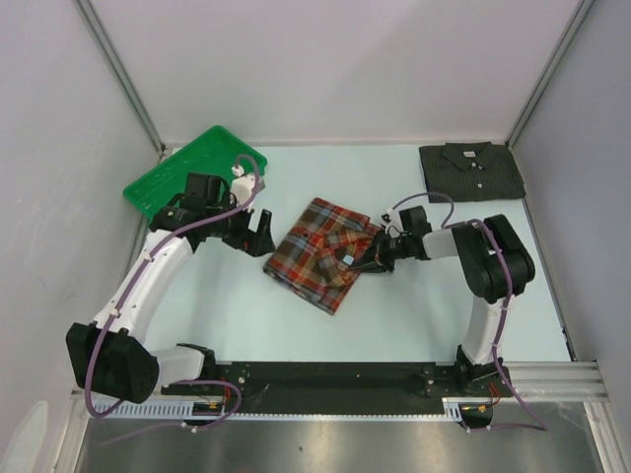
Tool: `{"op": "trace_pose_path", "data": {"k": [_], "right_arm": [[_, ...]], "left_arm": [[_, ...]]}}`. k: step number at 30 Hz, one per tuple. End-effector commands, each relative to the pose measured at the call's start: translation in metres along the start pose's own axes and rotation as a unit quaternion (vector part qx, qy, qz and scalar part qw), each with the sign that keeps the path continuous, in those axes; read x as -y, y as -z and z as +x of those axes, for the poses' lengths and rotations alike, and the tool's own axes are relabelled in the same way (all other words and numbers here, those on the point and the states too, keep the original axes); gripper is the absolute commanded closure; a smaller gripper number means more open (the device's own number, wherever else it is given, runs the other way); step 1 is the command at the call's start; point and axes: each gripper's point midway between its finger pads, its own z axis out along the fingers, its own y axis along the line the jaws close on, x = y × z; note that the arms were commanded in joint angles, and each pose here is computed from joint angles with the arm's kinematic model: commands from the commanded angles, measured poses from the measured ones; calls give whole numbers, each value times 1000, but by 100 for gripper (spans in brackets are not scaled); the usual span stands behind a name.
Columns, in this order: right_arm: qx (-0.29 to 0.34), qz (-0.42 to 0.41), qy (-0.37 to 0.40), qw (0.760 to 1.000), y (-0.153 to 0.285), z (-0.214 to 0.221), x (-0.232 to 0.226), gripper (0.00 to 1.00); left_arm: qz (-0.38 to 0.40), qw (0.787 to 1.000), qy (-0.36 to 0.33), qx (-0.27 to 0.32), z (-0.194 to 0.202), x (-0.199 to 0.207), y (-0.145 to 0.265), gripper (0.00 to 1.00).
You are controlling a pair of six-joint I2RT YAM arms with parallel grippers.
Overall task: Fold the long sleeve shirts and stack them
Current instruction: Fold the shirt
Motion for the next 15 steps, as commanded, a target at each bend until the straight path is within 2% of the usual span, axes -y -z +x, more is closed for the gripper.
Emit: {"op": "trace_pose_path", "data": {"k": [1, 2, 3, 4, 5, 6, 8, 9, 10, 11, 12, 13, 15], "right_arm": [[-193, 41, 57, 979, 77, 65, 45, 100], [-195, 38, 88, 976, 86, 52, 41, 100], [-200, 42, 65, 977, 91, 46, 47, 100], [-228, 39, 84, 969, 107, 48, 51, 100], [-227, 46, 139, 963, 110, 19, 40, 100], [-255, 76, 117, 957, 109, 15, 61, 100], [-288, 80, 101, 949, 112, 4, 62, 100], [-303, 100, 125, 939, 106, -17, 71, 100], [-327, 111, 123, 930, 107, -15, 74, 100], [-340, 135, 154, 918, 107, -22, 84, 100], [-327, 149, 195, 913, 102, -43, 83, 100], [-340, 160, 209, 903, 99, -48, 93, 100], [-376, 184, 284, 863, 94, -58, 99, 100]], "left_arm": [[9, 1000, -3, 3, 11, 0, -2, 1], [27, 1000, 0, -1, 15, 5, -5, 1], [38, 999, 1, 0, 16, 8, -6, 0], [48, 999, 1, 1, 16, 10, -9, 1], [69, 998, 5, 1, 19, 16, -13, 1], [77, 997, 7, 3, 18, 17, -16, 1], [99, 995, 15, 5, 15, 20, -25, 0], [104, 994, 16, 5, 13, 19, -28, 0], [109, 994, 20, -1, 12, 17, -35, 1], [109, 994, 24, 1, 7, 16, -37, 0], [116, 993, 25, 2, 4, 16, -38, 1], [119, 992, 27, 2, 1, 14, -39, 1], [134, 991, 25, 1, -2, 13, -46, 0]]}}
